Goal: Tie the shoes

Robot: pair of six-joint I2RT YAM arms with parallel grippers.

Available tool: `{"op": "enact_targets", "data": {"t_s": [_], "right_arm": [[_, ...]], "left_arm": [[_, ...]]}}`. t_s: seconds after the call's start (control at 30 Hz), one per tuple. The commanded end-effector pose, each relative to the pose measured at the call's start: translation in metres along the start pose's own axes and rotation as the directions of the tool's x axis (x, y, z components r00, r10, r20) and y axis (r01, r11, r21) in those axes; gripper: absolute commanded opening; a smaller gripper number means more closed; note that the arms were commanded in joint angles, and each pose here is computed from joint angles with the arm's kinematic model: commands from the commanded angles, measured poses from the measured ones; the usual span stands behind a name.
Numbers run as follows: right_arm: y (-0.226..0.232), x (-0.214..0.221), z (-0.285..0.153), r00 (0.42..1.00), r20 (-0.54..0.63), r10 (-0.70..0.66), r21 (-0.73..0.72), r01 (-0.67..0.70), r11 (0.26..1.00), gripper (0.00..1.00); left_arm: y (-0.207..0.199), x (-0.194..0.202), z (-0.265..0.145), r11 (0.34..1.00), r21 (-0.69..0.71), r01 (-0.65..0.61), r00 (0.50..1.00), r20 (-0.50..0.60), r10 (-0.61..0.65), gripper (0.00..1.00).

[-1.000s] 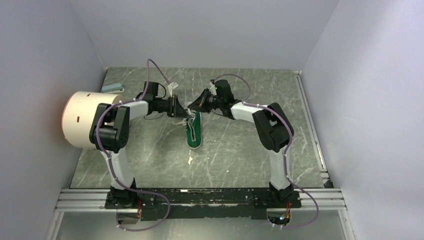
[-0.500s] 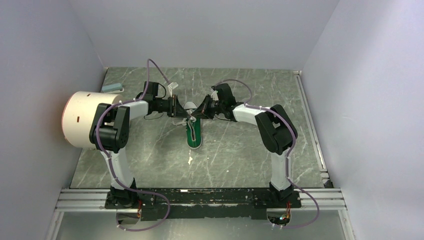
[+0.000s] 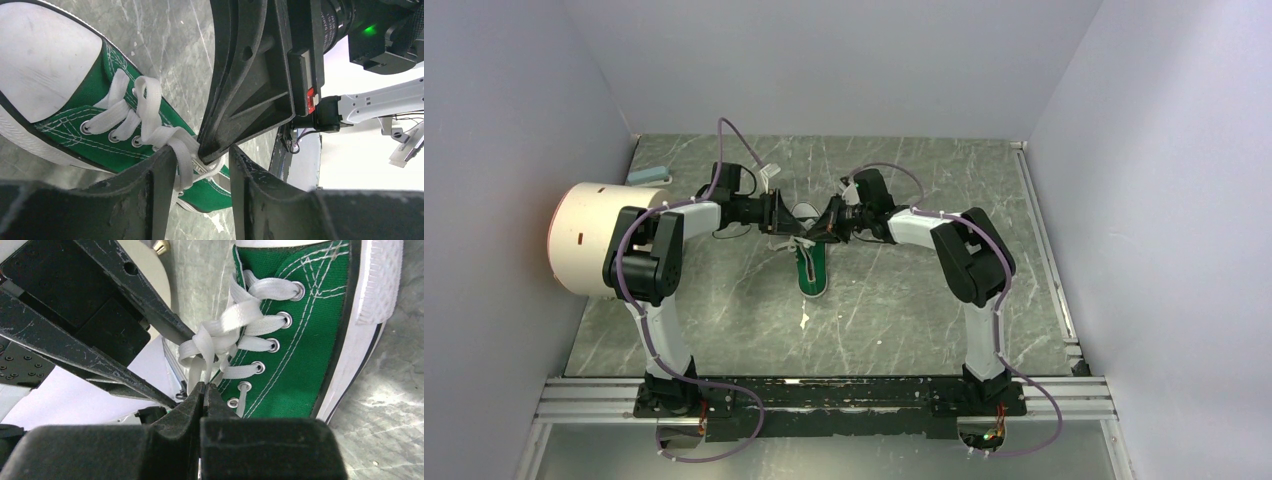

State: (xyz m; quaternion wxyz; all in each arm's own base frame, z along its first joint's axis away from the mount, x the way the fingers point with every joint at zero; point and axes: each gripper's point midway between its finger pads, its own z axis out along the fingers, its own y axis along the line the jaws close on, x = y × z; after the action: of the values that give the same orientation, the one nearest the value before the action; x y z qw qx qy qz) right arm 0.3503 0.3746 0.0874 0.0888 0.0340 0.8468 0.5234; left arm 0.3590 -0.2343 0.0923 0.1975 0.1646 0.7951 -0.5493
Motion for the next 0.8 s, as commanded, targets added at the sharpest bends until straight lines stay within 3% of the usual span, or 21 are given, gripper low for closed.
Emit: {"op": "enact_targets", "data": {"t_s": [0.0, 0.27, 0.47, 0.6, 0.77], "right_arm": [[0.01, 0.001, 0.005, 0.999, -0.033, -0.019, -0.055, 0.017, 0.998, 0.0], [0.01, 0.005, 0.003, 0.998, -0.054, -0.042, -0.065, 0.039, 0.997, 0.0], [0.009, 0.003, 0.0, 0.994, -0.06, -0.091, -0.041, 0.089, 0.995, 0.0], [0.011, -0.004, -0.005, 0.989, -0.052, -0.14, -0.019, 0.139, 0.99, 0.15], [0.013, -0.019, -0.021, 0.969, -0.034, -0.246, 0.056, 0.248, 0.967, 0.37]], "left_arm": [[-0.003, 0.004, 0.004, 0.999, 0.02, -0.026, 1.0, -0.006, 0.026, 0.5], [-0.005, 0.002, 0.014, 0.999, 0.018, -0.035, 0.999, -0.011, 0.035, 0.56], [0.003, 0.01, 0.019, 1.0, 0.007, -0.01, 0.999, -0.045, 0.01, 0.26], [0.008, 0.017, 0.019, 1.0, -0.006, 0.017, 0.997, -0.069, -0.018, 0.17], [0.014, 0.023, 0.019, 0.999, -0.024, 0.027, 0.995, -0.091, -0.029, 0.13]]}}
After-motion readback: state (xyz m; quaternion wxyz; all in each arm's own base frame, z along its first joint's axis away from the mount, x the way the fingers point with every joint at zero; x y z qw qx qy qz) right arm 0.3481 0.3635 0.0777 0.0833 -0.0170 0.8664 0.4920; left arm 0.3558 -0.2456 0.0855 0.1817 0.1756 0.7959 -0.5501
